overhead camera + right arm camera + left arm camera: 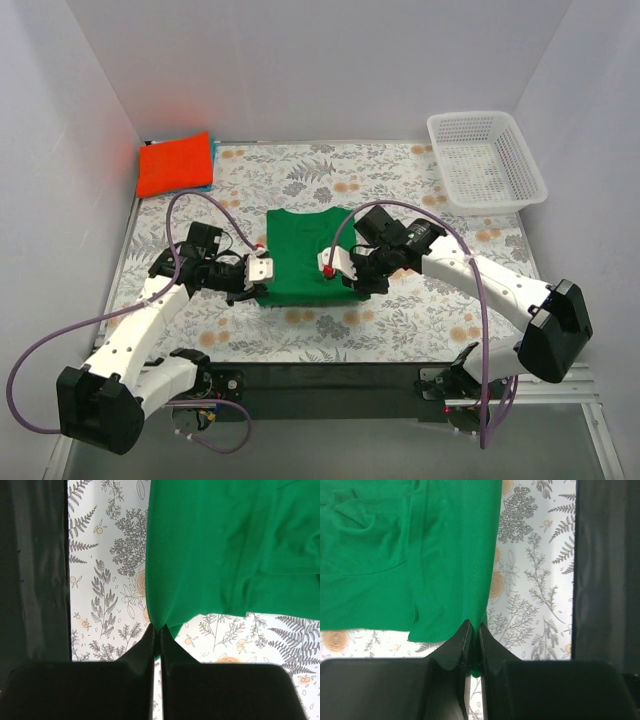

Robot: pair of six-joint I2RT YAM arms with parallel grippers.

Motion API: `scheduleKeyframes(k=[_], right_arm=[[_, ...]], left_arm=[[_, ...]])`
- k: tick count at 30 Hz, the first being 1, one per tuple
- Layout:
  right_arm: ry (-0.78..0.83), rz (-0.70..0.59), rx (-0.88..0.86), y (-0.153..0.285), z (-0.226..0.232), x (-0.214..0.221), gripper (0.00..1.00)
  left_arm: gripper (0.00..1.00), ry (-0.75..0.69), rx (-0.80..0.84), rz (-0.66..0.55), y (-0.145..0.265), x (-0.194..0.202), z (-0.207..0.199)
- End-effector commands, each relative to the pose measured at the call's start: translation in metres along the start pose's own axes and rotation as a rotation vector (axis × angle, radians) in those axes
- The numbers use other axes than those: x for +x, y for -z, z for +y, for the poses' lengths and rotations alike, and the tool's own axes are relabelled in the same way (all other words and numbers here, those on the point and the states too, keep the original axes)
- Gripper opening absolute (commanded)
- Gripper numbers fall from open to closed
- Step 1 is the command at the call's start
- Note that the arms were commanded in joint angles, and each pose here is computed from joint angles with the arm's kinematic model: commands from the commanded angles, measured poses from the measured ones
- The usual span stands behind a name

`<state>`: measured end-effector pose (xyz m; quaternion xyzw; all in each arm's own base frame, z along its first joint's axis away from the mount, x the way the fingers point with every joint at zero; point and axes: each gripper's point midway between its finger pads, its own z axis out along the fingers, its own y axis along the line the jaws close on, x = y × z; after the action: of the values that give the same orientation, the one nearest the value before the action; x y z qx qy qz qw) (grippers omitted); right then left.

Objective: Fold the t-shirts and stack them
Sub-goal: Fold the tshirt

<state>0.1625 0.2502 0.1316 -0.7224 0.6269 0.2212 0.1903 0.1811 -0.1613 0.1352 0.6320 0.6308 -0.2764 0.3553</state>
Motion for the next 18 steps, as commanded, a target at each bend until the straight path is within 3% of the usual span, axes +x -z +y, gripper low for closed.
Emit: scheduleKeyframes(k=[1,8,12,18], right_arm=[[-0.02,0.023,-0.021,0.011,0.0,0.0,0.01],[-0.026,0.026,-0.006,0.001,-0.074,-0.004,0.01],[-0.054,0.015,0.02,-0.004,-0.127,0.009,0.01],[-0.098,0.057,0.021,-0.037,-0.189,0.038,0.01]], left_arm=[[0.02,0.093,0.014,0.012,0.006,-0.005,-0.003],[0.05,0.078,-0.082,-0.012,-0.003,-0.013,0.093],[0.09,0.118,-0.159,-0.018,-0.011,0.009,0.151],[0.1,0.167,-0.2,-0.012,-0.042,0.041,0.205]])
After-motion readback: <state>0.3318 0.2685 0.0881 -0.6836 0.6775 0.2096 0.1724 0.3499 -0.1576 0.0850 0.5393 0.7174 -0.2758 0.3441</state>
